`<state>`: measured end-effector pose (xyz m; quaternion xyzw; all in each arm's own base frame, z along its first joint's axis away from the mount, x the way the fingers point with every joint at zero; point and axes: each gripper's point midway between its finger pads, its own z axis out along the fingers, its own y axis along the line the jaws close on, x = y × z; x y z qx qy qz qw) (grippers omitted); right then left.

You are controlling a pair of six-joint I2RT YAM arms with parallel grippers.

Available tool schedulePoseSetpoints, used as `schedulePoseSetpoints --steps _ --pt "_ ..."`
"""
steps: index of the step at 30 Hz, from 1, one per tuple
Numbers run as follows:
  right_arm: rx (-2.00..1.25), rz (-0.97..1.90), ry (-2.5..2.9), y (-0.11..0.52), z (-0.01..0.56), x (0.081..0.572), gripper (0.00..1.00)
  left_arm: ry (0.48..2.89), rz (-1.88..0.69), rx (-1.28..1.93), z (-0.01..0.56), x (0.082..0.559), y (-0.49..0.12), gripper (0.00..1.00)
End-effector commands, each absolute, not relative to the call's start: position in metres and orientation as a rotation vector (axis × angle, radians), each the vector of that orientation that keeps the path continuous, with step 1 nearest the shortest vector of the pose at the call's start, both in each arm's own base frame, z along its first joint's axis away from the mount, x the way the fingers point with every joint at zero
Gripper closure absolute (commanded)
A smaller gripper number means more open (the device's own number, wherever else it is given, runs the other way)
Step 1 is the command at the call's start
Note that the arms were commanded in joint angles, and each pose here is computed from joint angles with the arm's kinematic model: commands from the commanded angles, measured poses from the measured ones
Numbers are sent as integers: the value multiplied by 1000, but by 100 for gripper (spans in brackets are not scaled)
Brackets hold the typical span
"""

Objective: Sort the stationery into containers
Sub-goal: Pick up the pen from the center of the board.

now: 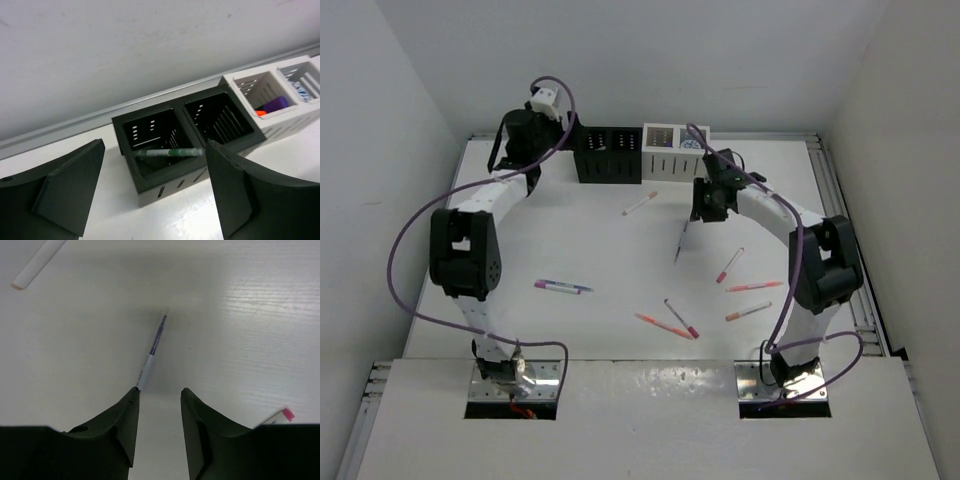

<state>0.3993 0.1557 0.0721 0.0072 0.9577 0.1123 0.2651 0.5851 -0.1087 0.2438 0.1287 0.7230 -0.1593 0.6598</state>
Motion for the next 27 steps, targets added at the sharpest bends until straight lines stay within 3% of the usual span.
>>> schedulePoseSetpoints --steps 1,7,14,27 --pt "150 242 2541 156 79 416 61 1500 -349 305 326 546 -90 11" --pt "189 220 2597 163 50 423 62 1552 -319 322 332 486 -54 11" --pt "247 193 2620 171 27 441 62 1692 -164 220 314 449 -10 9" --pt "253 130 2721 168 -9 429 80 1728 -91 224 312 417 9 9"
